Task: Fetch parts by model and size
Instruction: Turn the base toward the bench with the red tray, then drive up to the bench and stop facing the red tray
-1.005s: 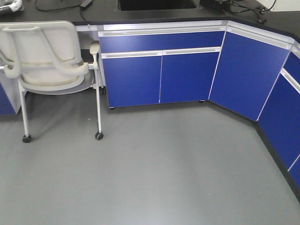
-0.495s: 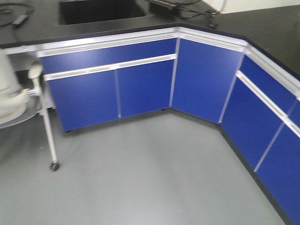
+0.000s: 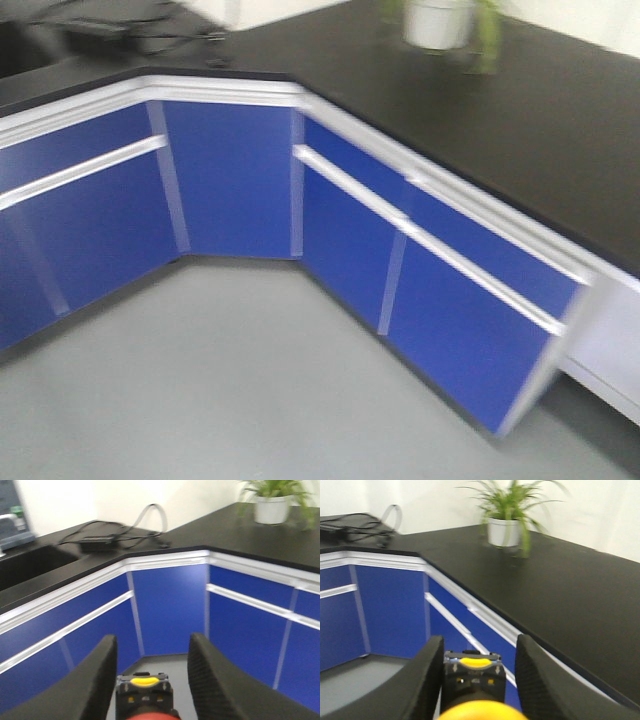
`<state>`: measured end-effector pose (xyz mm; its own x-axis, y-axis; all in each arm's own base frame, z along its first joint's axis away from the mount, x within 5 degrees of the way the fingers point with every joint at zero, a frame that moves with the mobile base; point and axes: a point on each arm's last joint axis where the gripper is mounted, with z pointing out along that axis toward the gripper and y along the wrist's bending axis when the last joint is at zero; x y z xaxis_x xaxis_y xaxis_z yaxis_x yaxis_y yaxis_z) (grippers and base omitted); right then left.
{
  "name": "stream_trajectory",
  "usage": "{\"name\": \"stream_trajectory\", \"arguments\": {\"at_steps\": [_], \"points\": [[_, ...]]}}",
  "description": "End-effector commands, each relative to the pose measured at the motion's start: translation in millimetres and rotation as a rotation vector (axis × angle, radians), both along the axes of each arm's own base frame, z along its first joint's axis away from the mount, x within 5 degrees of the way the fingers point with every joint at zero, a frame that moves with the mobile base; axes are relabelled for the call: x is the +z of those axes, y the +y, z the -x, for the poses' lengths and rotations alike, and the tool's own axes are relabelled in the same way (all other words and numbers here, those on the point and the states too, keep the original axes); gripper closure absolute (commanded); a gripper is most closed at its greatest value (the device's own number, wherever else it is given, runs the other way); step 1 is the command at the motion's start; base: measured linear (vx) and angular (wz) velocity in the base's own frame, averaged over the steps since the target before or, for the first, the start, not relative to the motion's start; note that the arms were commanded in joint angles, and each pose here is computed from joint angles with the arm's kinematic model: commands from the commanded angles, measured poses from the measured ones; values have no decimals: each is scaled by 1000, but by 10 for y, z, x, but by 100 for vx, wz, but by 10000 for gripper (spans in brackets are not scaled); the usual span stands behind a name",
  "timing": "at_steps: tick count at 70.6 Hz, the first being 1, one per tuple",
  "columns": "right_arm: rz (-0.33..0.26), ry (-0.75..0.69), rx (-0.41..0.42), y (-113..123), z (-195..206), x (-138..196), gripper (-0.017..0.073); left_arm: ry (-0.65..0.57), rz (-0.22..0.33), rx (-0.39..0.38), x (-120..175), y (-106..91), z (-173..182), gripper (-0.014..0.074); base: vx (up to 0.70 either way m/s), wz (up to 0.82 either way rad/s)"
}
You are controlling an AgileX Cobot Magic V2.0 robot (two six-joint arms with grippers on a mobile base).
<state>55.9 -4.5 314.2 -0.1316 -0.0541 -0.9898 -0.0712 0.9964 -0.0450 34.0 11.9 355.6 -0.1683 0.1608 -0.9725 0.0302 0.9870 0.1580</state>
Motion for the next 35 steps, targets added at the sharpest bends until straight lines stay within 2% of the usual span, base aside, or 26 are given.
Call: {"name": "stream_trajectory", "arguments": {"at_steps": [1,35], "points": [[18,-88,19,17,-2,145,561,-86,0,-18,133,-16,-11,600,7,-86],[18,-89,20,17,-2,145,561,-86,0,-18,133,-16,-11,600,4,-90]]}}
